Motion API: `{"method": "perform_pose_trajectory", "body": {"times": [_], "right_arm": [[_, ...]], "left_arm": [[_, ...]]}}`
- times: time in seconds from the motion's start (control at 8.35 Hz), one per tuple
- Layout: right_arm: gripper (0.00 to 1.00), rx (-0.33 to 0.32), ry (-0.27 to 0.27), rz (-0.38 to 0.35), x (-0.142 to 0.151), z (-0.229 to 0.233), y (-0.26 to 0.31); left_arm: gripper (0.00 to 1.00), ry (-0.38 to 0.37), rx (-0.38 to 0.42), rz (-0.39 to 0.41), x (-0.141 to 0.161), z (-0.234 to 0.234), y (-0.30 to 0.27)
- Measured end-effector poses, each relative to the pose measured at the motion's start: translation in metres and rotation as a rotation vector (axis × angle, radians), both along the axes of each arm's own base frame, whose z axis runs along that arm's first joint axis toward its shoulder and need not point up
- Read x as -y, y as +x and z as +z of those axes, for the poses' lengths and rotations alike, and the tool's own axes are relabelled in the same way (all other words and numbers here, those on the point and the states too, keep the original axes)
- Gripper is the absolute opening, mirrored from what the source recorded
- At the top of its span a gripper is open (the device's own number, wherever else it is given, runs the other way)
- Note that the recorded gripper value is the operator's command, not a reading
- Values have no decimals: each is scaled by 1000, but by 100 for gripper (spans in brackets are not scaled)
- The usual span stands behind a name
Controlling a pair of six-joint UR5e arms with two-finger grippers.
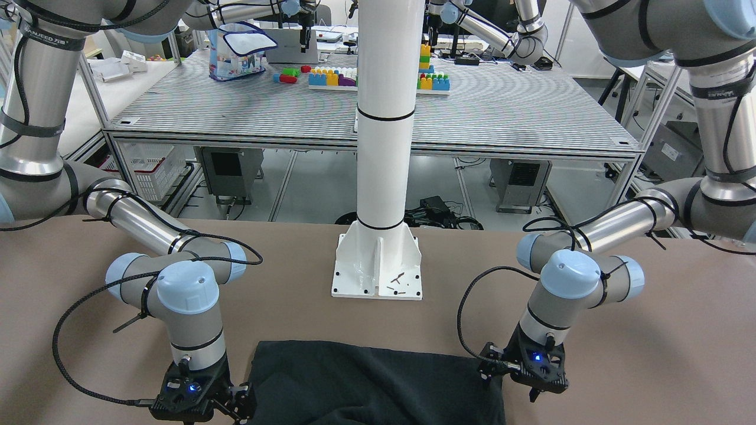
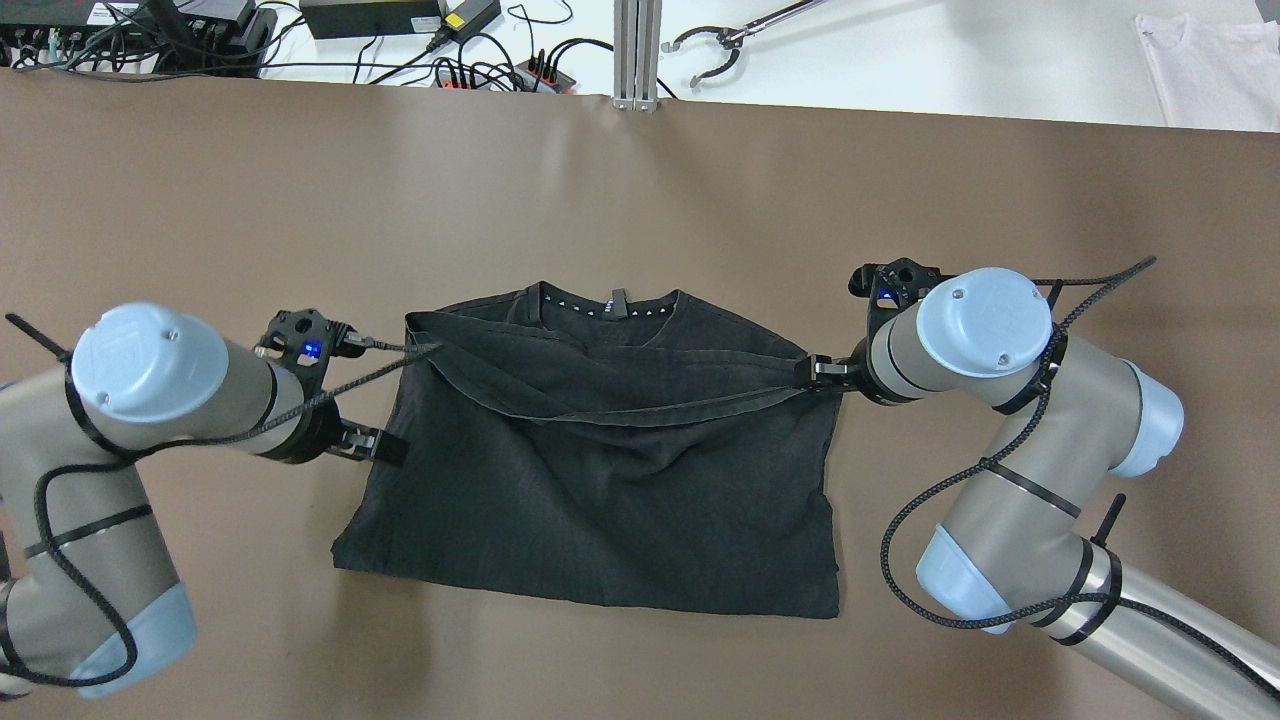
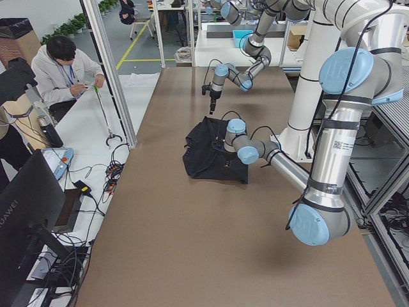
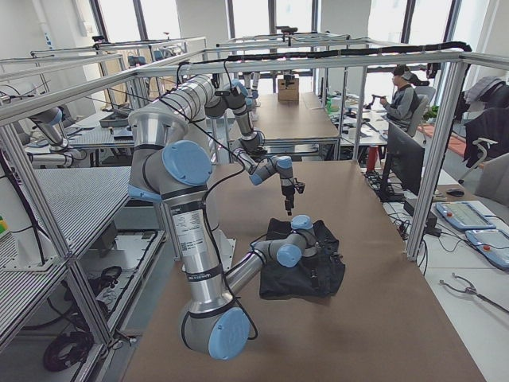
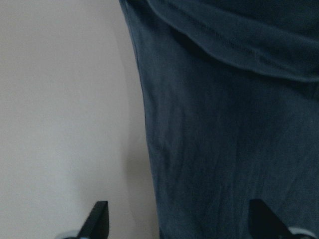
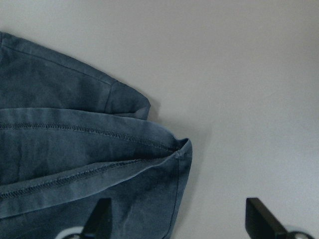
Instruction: Fold clothes
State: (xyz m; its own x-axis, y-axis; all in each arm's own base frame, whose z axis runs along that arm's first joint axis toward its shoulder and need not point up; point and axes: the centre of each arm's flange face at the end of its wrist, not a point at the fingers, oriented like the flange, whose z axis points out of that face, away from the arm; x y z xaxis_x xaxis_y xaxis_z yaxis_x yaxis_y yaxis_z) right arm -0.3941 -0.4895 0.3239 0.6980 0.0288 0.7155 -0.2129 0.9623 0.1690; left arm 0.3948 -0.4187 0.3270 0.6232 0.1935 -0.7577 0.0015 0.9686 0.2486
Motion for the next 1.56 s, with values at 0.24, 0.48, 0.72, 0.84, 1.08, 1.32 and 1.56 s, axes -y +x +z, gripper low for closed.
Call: {"method": "perform_pose_trajectory", "body": {"times": [0.24, 0.48, 0.72, 0.84, 1.08, 1.32, 1.56], "right_arm": [[94, 0, 5, 3, -1, -1, 1], [94, -5, 14, 10, -1, -2, 1], [94, -5, 19, 10, -1, -3, 0], [94, -5, 19, 10, -1, -4, 0], [94, -6, 20, 11, -1, -3, 0], [94, -7, 19, 12, -1, -2, 1], [94, -8, 19, 12, -1, -2, 1]], "left_arm": [[84, 11, -9, 33, -46, 36, 18], [60, 7, -8, 44, -72, 50, 31], [63, 3, -6, 56, -82, 54, 38], [64, 0, -2, 62, -84, 57, 41], [55, -4, 6, 68, -86, 61, 45], [0, -5, 9, 68, -86, 62, 46], [0, -8, 5, 64, -85, 60, 47]]}}
